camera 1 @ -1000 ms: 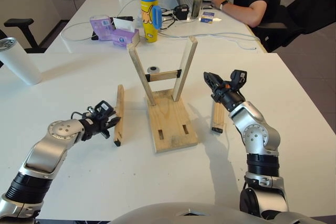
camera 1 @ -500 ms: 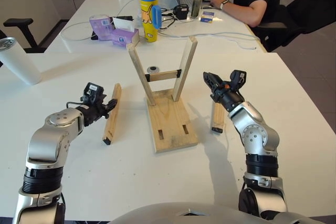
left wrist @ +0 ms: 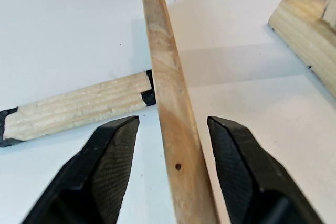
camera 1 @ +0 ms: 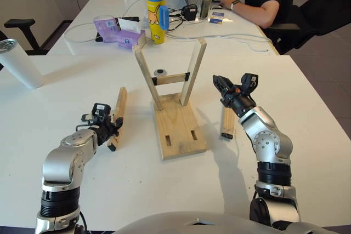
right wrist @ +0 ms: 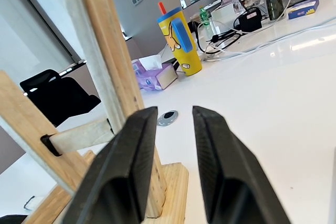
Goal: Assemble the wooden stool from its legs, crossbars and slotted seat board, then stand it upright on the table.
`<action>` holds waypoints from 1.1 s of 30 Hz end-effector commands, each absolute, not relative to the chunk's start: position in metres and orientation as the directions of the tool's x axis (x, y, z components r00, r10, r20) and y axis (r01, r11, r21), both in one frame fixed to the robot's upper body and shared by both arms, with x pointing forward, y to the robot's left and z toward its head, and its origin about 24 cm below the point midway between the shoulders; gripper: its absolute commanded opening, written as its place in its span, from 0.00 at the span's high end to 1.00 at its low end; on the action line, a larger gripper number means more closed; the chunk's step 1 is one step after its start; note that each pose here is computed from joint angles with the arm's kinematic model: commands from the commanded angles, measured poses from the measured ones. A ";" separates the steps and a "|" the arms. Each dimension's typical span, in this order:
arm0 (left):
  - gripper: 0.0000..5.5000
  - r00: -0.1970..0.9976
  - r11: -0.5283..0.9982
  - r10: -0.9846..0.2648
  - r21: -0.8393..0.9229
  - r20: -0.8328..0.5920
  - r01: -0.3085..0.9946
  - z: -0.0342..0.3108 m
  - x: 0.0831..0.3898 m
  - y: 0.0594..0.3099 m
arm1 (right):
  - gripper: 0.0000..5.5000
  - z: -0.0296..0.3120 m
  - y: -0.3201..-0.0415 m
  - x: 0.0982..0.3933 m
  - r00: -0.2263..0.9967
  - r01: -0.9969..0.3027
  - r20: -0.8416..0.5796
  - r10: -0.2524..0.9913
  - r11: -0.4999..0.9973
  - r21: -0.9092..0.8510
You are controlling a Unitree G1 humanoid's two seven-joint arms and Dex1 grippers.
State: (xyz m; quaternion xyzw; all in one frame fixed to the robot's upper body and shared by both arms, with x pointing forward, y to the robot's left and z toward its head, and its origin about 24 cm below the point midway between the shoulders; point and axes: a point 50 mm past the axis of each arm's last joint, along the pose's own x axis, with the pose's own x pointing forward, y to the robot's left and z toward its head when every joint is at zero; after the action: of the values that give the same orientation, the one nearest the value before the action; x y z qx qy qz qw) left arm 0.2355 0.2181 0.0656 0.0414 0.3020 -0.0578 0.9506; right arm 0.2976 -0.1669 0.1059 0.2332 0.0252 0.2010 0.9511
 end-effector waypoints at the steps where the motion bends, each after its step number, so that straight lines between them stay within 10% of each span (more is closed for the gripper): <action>1: 0.59 0.794 0.986 -0.065 0.086 -0.605 0.146 0.055 0.233 0.220 | 0.78 0.104 -0.168 0.297 0.920 -0.362 0.029 0.391 0.819 0.445; 9: 0.80 0.855 0.979 -0.051 0.142 -0.515 0.144 0.074 0.244 0.220 | 0.78 0.108 -0.167 0.297 0.915 -0.378 0.041 0.402 0.815 0.439; 17: 0.81 0.910 0.956 0.028 0.276 -0.414 0.097 0.091 0.256 0.230 | 0.78 0.126 -0.165 0.303 0.910 -0.403 0.094 0.404 0.808 0.429; 26: 0.81 0.922 0.813 0.013 0.532 0.387 -0.235 0.200 0.268 0.224 | 0.78 0.216 -0.130 0.308 0.809 -0.587 0.356 0.467 0.675 0.447; 33: 0.81 0.792 0.652 -0.214 0.688 0.571 -0.319 0.218 0.264 0.188 | 0.65 0.270 -0.091 0.306 0.706 -0.678 0.411 0.576 0.383 0.627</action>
State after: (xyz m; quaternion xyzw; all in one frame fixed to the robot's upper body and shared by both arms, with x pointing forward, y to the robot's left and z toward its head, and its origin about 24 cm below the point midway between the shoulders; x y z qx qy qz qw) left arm 0.2614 0.1965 0.2133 0.3869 -0.2987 0.0396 0.8715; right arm 0.3060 -0.1023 0.2576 0.3867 -0.0807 0.3560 0.8469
